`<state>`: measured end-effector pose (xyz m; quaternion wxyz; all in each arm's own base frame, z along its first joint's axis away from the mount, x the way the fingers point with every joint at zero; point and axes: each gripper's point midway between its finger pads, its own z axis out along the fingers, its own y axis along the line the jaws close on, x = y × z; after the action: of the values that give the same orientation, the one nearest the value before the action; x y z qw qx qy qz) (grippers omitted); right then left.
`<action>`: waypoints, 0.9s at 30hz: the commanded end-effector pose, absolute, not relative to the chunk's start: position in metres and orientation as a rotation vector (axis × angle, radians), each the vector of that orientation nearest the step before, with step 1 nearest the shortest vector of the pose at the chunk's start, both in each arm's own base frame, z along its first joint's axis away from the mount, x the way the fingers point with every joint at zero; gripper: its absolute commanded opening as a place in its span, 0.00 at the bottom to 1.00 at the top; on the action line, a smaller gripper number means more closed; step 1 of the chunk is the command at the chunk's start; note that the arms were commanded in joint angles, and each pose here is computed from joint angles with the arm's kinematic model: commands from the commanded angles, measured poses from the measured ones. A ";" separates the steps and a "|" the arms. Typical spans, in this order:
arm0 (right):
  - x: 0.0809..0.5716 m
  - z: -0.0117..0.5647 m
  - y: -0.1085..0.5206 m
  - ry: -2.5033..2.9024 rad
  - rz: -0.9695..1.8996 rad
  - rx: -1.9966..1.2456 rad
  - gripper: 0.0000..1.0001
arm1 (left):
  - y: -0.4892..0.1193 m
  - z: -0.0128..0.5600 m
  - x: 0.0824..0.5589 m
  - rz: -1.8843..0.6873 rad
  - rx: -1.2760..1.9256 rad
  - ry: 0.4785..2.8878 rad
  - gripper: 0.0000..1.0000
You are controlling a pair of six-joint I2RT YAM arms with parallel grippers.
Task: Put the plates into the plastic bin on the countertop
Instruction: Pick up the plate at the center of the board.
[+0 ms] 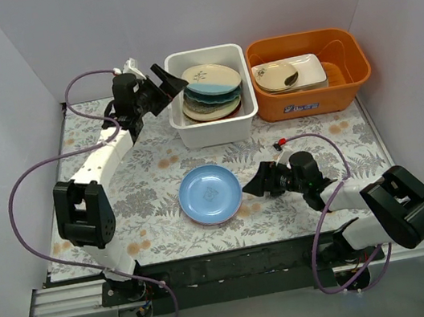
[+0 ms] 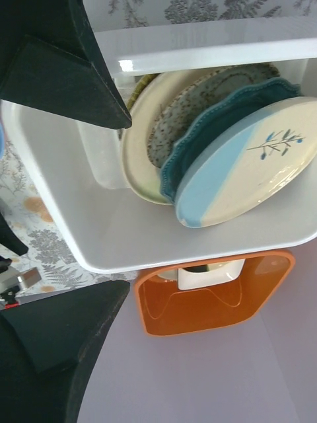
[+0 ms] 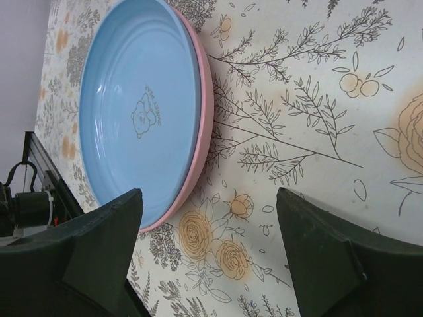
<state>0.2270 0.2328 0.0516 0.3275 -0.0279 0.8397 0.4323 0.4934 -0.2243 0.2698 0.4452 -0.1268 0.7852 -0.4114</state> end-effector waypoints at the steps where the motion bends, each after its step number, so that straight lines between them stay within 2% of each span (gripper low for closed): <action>1: 0.227 0.059 0.238 2.159 1.179 -0.114 0.87 | -0.228 0.308 0.449 -1.065 -0.218 1.883 0.98; 14: 0.221 0.053 0.256 2.194 1.289 -0.155 0.64 | -0.206 0.269 0.373 -0.993 -0.198 1.959 0.98; 20: 0.218 0.047 0.266 2.221 1.326 -0.174 0.58 | -0.200 0.211 0.348 -0.977 -0.238 2.086 0.98; 27: 0.217 0.039 0.270 2.250 1.336 -0.164 0.46 | -0.191 0.156 0.317 -0.950 -0.294 2.198 0.97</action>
<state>0.2132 0.2622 0.0346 0.2532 -0.0504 0.8363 0.4836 0.3343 -0.1946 0.1599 0.3537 -0.1177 0.8523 -0.3669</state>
